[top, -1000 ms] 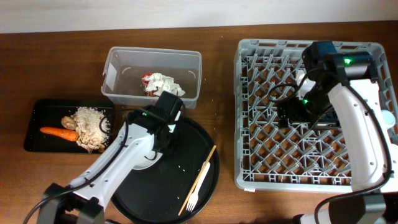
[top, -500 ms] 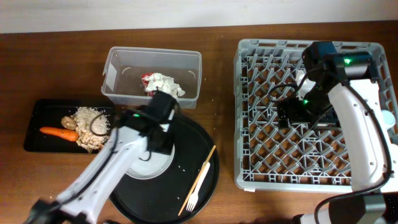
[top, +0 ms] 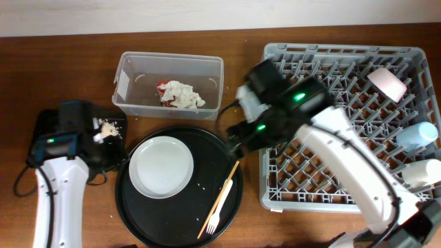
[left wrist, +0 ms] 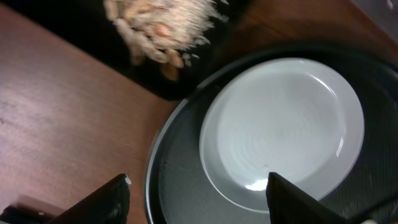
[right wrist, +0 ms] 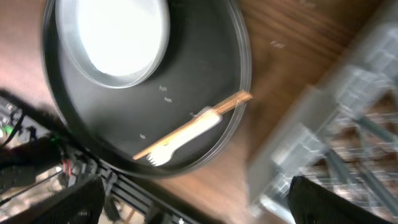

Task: Sort waste into correct bins and load items into the dishwasher rack
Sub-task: 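Retract the left arm and grasp the white plate with the right gripper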

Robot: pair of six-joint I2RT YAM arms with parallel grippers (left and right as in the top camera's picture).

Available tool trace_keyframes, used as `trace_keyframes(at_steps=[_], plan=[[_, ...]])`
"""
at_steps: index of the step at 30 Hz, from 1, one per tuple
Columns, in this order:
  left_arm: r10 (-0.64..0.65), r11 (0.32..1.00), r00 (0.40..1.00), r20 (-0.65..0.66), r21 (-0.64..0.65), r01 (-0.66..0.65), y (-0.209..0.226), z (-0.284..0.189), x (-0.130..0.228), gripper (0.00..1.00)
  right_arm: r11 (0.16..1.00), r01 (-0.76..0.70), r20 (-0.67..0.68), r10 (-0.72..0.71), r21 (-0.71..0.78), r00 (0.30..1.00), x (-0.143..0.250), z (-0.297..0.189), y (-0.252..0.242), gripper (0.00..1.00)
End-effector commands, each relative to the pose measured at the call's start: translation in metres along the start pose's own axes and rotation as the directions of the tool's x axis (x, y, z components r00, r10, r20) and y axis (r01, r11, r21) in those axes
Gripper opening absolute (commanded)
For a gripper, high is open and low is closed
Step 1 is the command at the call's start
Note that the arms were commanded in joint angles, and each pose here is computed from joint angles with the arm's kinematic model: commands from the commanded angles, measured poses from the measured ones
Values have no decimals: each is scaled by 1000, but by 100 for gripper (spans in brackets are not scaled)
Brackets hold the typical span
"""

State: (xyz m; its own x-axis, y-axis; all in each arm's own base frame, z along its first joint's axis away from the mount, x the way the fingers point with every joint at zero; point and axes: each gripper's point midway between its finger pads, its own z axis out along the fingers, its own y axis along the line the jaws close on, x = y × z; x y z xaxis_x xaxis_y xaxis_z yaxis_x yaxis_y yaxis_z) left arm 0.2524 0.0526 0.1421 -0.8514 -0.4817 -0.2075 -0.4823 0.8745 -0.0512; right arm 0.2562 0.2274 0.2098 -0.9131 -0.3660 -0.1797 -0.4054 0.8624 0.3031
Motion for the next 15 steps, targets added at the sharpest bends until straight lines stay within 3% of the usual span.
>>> trace_keyframes(at_steps=[1, 5, 7, 11, 15], plan=[[-124, 992, 992, 9, 36, 123, 18, -7, -7, 70, 999, 37, -41, -39, -30, 998, 0, 52, 36, 98], [-152, 988, 988, 5, 28, 152, 25, -7, -7, 71, 990, 137, -69, -139, -41, 988, -11, 134, 67, 96], [-152, 988, 988, 5, 28, 151, 25, -7, -7, 71, 996, 79, -71, -77, 35, 995, -18, 168, 59, 94], [-152, 988, 988, 6, 28, 151, 25, -7, -7, 71, 999, 16, -80, -12, 46, 997, -25, 215, 54, 85], [-152, 988, 988, 5, 28, 151, 24, -7, -7, 72, 998, 21, -50, -19, 51, 999, -32, 247, 56, 46]])
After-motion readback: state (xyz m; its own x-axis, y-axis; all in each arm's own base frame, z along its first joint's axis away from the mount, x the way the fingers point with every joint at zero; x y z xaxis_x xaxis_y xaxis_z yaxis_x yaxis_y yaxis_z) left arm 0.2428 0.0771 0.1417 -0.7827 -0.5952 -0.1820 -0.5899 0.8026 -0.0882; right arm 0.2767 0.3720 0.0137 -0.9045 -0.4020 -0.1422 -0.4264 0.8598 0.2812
